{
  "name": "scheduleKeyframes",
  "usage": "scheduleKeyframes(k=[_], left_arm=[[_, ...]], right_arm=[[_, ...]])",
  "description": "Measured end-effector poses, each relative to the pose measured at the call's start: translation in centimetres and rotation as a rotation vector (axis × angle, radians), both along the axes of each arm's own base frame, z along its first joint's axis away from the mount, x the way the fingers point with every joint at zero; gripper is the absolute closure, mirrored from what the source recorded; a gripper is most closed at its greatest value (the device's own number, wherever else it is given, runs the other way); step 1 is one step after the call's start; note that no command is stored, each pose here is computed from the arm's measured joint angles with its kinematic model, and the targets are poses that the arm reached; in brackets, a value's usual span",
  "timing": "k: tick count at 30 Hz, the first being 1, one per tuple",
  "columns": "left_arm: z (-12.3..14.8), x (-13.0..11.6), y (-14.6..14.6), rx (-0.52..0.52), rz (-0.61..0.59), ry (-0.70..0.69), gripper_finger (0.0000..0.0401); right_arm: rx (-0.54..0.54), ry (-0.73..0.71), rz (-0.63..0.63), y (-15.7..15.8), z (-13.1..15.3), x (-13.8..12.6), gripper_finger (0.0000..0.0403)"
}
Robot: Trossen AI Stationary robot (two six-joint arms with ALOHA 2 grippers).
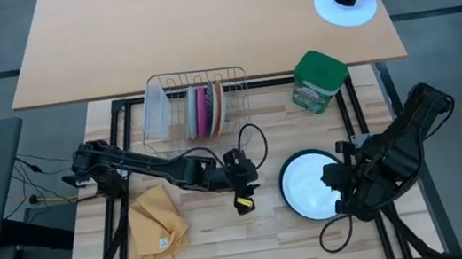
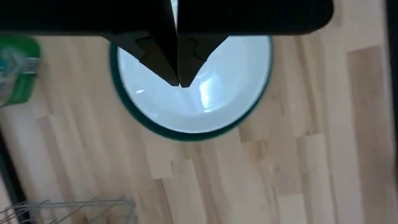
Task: Sort dishes
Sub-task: Put the white plate into the dish rack
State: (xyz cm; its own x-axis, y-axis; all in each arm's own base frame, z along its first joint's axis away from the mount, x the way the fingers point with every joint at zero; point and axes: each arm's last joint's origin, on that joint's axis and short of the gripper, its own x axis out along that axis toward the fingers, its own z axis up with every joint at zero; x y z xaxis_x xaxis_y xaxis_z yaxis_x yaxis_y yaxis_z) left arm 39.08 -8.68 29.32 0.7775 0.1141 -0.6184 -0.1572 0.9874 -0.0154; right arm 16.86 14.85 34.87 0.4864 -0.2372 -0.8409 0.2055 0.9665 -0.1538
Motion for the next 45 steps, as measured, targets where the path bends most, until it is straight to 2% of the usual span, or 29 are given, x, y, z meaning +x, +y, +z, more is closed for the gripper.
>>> scheduleKeyframes(k=[5, 13, 18, 25, 29, 37, 45], left_arm=[[0.4, 0.0, -1.4, -0.073, 0.008, -0.054, 0.0267], [0.9, -0.4, -4.1, -0.065, -0.081, -0.118, 0.0267], [1.1, -0.4, -4.4, -0.076, -0.083, -0.141, 0.0267], [1.0, -0.4, -4.5, -0.092, -0.073, -0.139, 0.0267], [0.5, -0.4, -4.6, -0.105, -0.067, -0.142, 0.0267], [0.1, -0.7, -5.4, -0.127, -0.071, -0.128, 0.0267], [0.5, -0.8, -6.4, -0.14, -0.1, -0.173, 0.0267]], right_arm=[[0.051, -0.022, -0.022, 1.6, -0.6, 0.1, 0.0403], [0.034, 0.128, 0.059, 5.0, -3.3, 0.1, 0.0403], [0.004, 0.232, 0.124, 6.4, -4.9, 0.3, 0.0403], [-0.032, 0.293, 0.149, 7.0, -6.1, 0.9, 0.0403], [-0.015, 0.317, 0.149, 7.1, -6.2, 0.9, 0.0403], [0.039, 0.34, 0.087, 7.4, -6.3, 0.5, 0.0403], [0.002, 0.369, -0.044, 7.1, -6.2, -0.7, 0.0403]])
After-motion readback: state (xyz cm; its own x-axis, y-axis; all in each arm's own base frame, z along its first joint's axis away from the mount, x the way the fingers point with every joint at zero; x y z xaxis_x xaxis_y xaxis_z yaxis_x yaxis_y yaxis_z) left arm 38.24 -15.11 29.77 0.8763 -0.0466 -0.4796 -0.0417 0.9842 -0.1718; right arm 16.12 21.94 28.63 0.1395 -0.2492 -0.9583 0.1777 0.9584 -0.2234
